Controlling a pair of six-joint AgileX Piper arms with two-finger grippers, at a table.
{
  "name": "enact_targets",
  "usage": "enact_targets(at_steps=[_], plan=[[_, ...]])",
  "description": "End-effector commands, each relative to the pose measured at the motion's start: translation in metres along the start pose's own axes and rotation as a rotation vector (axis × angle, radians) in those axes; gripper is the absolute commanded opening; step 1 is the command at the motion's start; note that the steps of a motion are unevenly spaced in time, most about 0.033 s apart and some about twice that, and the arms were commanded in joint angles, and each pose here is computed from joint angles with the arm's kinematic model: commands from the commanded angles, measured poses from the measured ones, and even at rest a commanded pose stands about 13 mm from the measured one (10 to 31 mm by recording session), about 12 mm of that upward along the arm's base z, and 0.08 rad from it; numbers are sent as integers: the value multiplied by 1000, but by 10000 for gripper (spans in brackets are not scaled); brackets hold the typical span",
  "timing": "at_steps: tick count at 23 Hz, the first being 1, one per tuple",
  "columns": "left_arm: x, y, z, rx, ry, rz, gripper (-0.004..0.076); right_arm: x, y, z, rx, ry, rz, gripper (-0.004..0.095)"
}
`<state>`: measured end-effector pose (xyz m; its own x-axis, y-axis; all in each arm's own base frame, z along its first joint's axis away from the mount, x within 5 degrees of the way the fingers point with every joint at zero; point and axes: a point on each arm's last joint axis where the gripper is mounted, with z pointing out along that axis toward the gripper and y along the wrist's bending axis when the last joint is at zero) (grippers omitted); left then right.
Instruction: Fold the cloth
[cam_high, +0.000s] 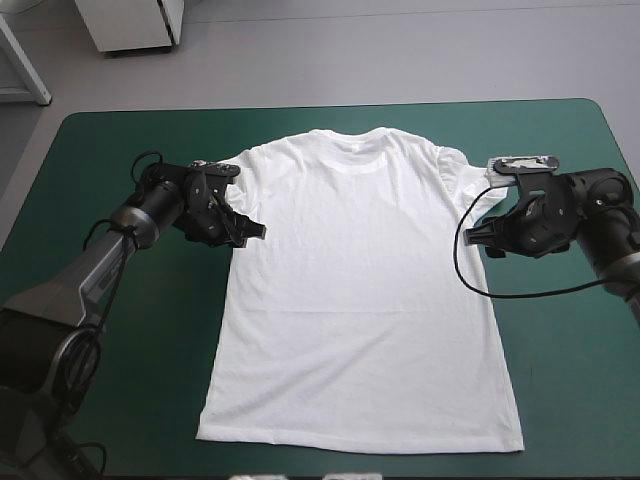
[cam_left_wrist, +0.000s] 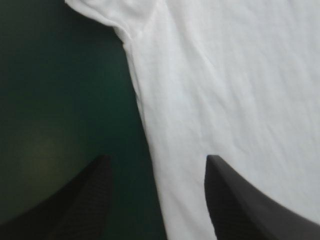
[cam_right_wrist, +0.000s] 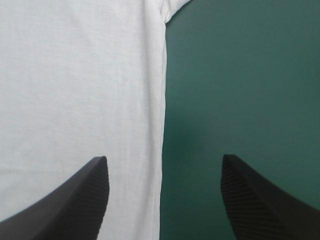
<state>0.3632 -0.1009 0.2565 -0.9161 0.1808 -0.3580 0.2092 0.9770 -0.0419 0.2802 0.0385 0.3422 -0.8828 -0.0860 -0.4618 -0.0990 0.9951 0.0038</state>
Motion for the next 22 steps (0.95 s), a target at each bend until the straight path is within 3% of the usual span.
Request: enact_targets(at_steps=[1,9,11,13,16,22], plan=[[-19,3,-5,12,-72,-15,414,-12,-1,-9,8,-96,-14,614],[-21,-1,57,68,107,-25,397,-22,0,21,8,-69,-16,613],[-19,-2,66,64,131,-20,318,-25,0,34,8,-53,-17,612],[-18,-2,76,65,153,-23,153,-29,2,49,0,-43,-13,612],[-16,-1,85,59,173,-21,-7,-34,2,65,-6,-56,-9,612],[-13,-4,97,94,199,-15,-8,-39,3,95,-9,-42,-20,611]])
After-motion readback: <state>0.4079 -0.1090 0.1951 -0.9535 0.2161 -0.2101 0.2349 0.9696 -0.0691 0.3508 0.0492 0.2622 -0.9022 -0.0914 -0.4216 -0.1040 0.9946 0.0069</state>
